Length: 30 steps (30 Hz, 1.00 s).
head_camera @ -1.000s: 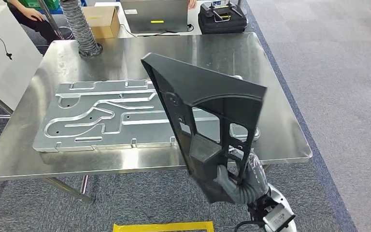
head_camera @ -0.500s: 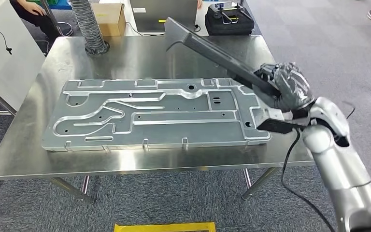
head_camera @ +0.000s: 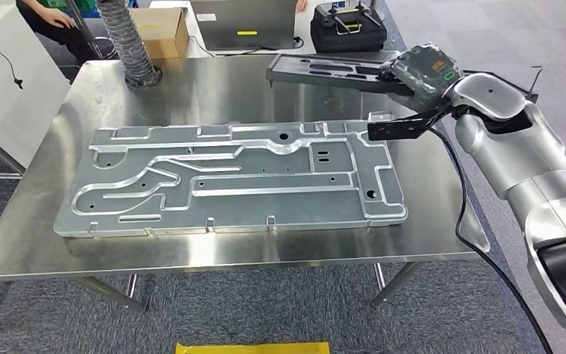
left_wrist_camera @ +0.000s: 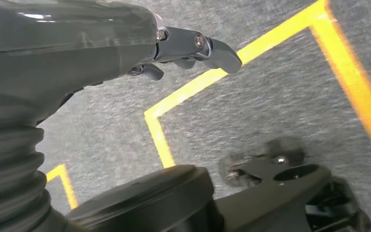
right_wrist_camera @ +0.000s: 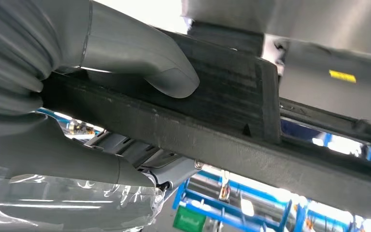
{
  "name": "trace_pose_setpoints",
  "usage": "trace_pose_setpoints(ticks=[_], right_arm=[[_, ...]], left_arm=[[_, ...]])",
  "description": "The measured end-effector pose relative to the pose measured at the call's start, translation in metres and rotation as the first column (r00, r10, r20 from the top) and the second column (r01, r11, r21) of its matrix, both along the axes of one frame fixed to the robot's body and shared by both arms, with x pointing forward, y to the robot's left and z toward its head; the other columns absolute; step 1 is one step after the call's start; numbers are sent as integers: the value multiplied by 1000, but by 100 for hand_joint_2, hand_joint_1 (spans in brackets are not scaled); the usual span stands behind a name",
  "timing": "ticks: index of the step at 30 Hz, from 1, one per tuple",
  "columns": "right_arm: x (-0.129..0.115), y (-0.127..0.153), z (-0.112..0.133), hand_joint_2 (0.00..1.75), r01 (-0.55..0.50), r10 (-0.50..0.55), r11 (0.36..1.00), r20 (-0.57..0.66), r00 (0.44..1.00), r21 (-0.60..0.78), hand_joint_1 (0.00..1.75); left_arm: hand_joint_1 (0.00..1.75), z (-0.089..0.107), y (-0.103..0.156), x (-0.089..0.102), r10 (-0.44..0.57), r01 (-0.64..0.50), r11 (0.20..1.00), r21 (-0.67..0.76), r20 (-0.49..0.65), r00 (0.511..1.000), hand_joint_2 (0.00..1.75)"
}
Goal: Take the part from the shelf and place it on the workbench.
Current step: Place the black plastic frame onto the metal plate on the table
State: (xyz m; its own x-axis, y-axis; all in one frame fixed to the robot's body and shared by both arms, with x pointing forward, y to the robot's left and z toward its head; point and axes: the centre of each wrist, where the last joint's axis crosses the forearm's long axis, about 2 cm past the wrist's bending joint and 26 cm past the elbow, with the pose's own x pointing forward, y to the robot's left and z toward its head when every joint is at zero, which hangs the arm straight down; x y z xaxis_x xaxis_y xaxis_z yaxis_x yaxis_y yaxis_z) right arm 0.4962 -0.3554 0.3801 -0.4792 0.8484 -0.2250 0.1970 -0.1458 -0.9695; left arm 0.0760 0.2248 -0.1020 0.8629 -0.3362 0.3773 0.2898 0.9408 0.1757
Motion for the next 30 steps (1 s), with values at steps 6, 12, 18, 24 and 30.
trace_pose_setpoints(ticks=[6,12,18,24,30], right_arm=[[7,30,-37,175,-1,-4,998,-85,996,-60,155],[6,45,-67,175,1,-8,998,-121,993,-59,155],[3,52,-86,175,4,-13,998,-159,987,-58,155],[3,57,-92,175,0,-8,999,-168,986,-43,155],[2,59,-95,0,-9,3,1000,-183,983,-29,0]], left_arm=[[0,0,0,2,-1,1,1000,6,-2,1000,175],[0,0,-2,-1,-7,7,1000,7,-1,1000,175],[0,0,-2,-2,-9,9,1000,7,-2,1000,175],[0,0,-3,-3,-16,16,1000,10,0,1000,175],[0,0,-2,-1,-17,17,1000,14,10,1000,175]])
